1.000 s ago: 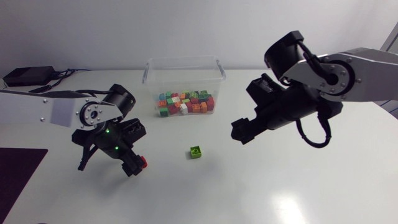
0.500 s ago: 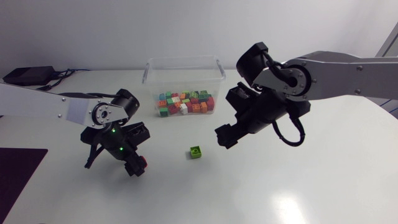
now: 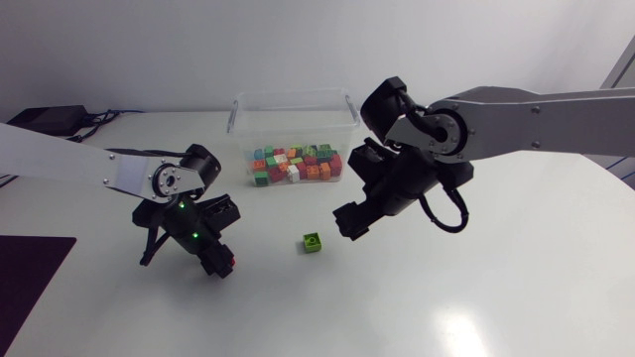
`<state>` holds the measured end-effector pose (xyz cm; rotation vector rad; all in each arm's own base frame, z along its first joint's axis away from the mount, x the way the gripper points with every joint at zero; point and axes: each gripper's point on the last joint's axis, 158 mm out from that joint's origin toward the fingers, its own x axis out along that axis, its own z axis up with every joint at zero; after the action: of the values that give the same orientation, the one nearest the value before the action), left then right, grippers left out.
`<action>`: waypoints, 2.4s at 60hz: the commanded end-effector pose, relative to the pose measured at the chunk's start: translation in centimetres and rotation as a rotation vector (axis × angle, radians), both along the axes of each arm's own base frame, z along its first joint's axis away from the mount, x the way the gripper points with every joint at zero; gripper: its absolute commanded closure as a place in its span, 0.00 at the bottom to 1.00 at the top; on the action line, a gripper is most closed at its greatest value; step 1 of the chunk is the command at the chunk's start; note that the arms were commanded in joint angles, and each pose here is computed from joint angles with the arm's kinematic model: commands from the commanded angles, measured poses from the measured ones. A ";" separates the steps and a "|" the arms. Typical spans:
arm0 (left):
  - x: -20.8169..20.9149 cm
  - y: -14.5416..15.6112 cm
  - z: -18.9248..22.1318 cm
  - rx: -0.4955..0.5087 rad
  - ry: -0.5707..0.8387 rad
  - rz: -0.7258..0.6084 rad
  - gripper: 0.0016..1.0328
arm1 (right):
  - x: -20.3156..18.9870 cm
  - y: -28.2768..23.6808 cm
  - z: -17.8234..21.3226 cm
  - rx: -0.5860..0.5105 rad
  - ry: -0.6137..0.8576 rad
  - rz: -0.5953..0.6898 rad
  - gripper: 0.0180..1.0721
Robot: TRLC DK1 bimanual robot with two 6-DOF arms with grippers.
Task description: Place the duplo bricks in the container
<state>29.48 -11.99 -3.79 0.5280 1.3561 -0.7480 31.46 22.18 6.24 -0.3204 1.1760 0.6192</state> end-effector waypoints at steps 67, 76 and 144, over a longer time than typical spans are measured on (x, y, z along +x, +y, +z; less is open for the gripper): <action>8.1 0.5 16.0 -0.254 -0.433 0.219 0.73 | 2.6 7.2 -8.7 -0.107 0.330 -0.119 0.20; 10.0 0.6 18.4 -0.314 -0.506 0.276 0.73 | 2.4 7.1 -9.5 -0.134 0.331 -0.129 0.25; 19.7 -3.7 24.0 -0.540 -0.748 0.380 0.73 | 6.2 4.4 0.0 -0.016 0.087 -0.170 0.72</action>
<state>47.45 -14.96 19.10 0.1061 0.5279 -0.4945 37.49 27.12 4.90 -0.2022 1.3083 0.4784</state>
